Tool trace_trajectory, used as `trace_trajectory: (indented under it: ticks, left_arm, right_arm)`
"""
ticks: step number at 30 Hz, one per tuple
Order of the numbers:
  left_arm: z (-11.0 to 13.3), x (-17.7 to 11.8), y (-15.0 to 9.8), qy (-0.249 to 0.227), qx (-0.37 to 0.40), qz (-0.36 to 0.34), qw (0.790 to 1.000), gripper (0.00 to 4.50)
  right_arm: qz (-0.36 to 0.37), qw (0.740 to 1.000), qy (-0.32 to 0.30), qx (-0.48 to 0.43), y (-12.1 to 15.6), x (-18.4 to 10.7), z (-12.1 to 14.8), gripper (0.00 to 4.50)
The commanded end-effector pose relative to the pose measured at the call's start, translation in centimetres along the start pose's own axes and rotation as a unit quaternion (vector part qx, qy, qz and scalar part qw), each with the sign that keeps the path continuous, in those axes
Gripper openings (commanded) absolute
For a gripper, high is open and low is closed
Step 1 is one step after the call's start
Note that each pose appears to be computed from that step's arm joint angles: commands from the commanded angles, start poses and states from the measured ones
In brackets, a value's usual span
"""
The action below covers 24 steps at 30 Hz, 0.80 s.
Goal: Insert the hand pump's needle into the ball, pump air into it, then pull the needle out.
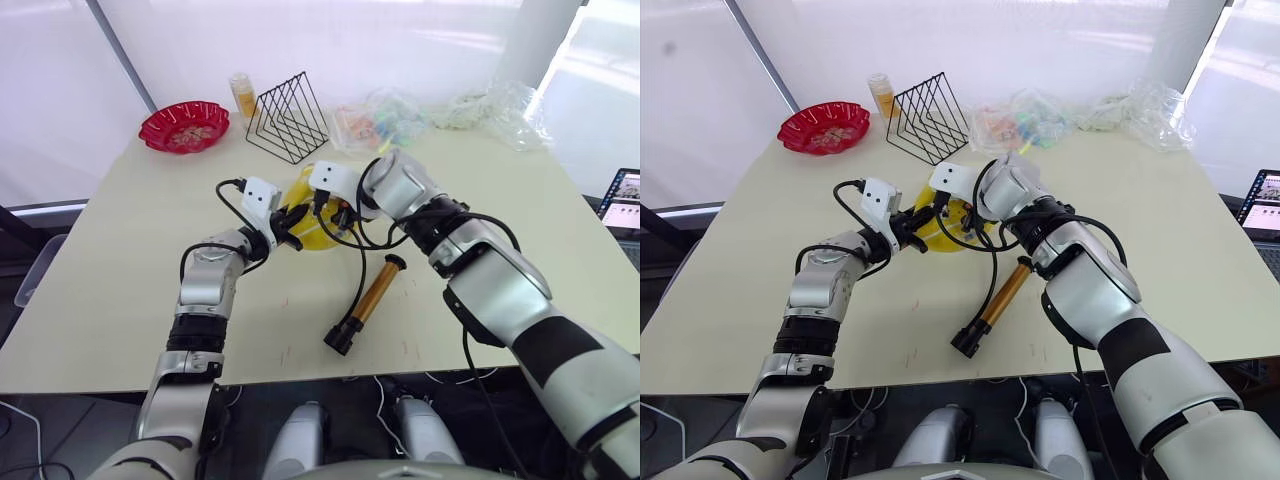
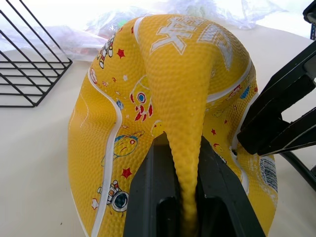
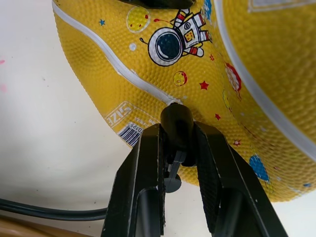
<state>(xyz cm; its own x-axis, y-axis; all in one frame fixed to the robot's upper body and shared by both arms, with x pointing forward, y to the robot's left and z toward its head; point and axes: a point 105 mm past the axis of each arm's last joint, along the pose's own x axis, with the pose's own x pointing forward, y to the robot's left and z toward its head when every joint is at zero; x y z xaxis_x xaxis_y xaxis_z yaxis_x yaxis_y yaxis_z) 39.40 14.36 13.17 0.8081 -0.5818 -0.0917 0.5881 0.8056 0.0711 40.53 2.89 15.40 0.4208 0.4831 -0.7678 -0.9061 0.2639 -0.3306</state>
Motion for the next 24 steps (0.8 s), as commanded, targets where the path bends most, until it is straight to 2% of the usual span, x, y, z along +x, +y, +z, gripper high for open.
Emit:
trace_trajectory:
  ticks: [1,16,24]
  left_arm:
    - [-3.0,0.7,-2.8,0.047,-0.033,-0.048,0.997,0.00]
    - [-3.1,0.7,-3.0,0.046,-0.039,-0.050,0.997,0.00]
    - [-3.3,0.5,-2.7,0.050,-0.038,-0.044,0.997,0.00]
  right_arm:
    - [0.023,0.999,-0.025,-0.013,1.8,1.0,2.0,0.38]
    - [0.014,0.999,-0.021,0.020,2.9,3.5,1.2,0.38]
    - [0.009,0.999,-0.035,0.025,2.5,3.2,1.4,0.38]
